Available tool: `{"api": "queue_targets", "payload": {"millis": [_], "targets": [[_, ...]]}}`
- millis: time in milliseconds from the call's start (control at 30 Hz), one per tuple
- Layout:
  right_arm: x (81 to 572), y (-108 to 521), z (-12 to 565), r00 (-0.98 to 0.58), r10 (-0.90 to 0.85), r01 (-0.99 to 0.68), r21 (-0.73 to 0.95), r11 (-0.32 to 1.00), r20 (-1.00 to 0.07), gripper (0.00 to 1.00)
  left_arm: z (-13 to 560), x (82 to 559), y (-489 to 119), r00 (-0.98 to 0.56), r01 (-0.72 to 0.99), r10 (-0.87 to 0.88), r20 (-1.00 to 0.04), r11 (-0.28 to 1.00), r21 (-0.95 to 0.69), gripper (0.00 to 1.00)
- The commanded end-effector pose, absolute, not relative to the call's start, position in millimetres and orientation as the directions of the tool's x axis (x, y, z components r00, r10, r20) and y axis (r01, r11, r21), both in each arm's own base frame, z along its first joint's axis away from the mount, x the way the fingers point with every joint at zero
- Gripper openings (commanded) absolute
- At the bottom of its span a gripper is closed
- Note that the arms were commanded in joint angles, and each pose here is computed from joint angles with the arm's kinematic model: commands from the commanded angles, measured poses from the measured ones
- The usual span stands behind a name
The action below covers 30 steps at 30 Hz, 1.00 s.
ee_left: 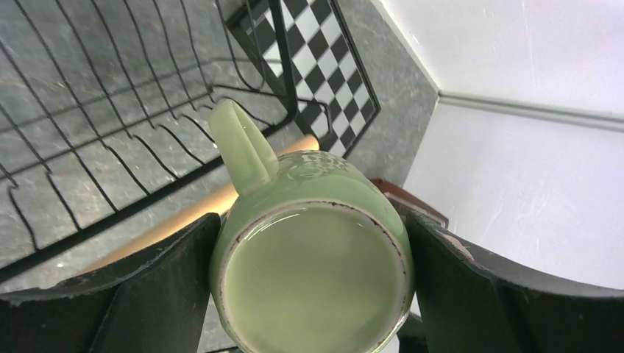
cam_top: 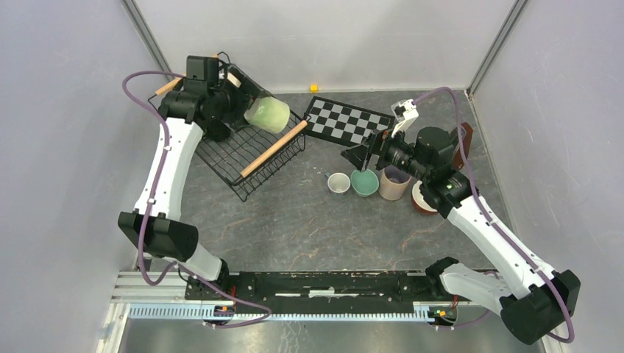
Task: Unload the cups from the dish rack
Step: Place the cup at the center of the board.
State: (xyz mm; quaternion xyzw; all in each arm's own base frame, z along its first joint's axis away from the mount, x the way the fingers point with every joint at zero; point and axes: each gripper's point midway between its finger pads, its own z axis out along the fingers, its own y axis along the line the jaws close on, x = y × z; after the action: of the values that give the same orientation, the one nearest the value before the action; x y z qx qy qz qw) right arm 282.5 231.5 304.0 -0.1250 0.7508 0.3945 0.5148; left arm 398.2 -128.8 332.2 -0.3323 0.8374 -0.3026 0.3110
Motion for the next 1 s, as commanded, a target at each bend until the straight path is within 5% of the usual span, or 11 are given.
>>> {"api": "queue_targets", "payload": {"millis": [0,500,967], "targets": [[276,248,336,-0.389,0.297,-0.679,0.489,0.548,-0.872,0.98,388,381,-168,-0.594,-0.19,-0.746,-0.3,0.492,-0.85,0.02],[268,270,347,-0.424,0.418,-0.727,0.577,0.373,-0.804,0.98,379,348,-249,-0.725,-0.109,-0.662,-0.189,0.382,-0.918,0.02],[282,279,335,-0.447,0.45,-0.711,0.612,0.345,-0.773,0.98,371,338,-274,-0.779,-0.097,-0.619,-0.105,0.283,-0.954,0.02]]}}
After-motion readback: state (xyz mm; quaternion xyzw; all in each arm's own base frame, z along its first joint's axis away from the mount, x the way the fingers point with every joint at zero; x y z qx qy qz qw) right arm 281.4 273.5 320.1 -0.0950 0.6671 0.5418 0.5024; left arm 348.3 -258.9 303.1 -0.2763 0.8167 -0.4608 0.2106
